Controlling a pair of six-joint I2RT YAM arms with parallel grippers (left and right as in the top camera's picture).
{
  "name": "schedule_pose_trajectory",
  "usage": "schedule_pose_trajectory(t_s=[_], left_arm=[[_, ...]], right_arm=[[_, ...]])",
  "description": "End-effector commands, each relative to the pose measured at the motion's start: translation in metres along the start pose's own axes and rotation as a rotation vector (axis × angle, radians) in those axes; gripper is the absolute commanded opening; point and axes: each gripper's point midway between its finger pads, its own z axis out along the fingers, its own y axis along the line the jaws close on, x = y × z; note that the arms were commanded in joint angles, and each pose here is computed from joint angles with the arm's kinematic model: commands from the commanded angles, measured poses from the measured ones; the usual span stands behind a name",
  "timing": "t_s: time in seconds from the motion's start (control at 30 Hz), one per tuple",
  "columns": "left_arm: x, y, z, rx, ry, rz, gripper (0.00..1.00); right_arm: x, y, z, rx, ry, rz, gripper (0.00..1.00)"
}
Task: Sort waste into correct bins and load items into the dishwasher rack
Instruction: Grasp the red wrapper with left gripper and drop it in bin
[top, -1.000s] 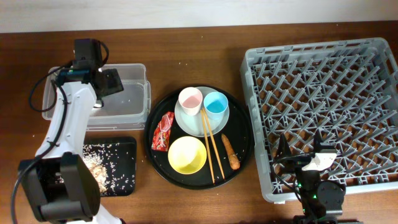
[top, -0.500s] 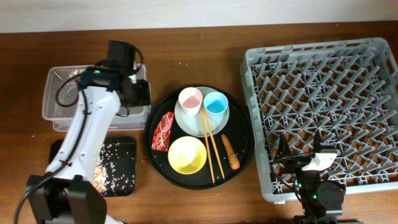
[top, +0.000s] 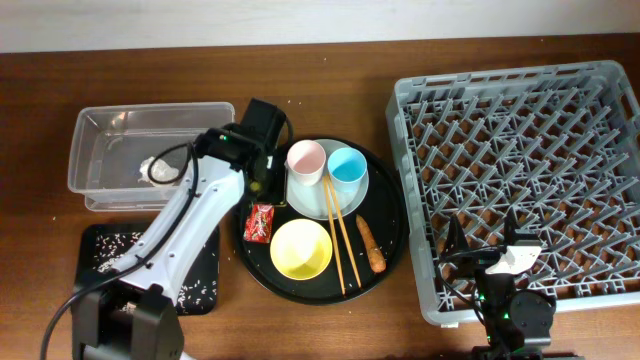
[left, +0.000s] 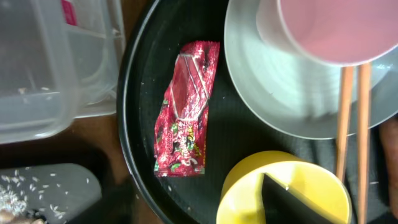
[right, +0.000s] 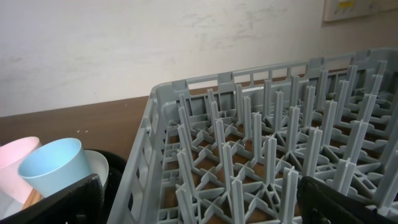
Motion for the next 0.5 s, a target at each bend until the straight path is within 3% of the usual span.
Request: schedule_pose_trajectory(t_s=[0.0, 0.47], left_arm=[[0.023, -0.007, 0.022, 0.013, 0.041, 0.008, 0.53], [0.03, 0.009, 0.094, -0.064, -0.123, 0.007, 0.54]], right_arm=[[0.002, -0.002, 0.0, 0.005, -0.001, 0.004, 0.99], [0.002, -0.002, 0.0, 0.005, -0.001, 0.004, 0.98]])
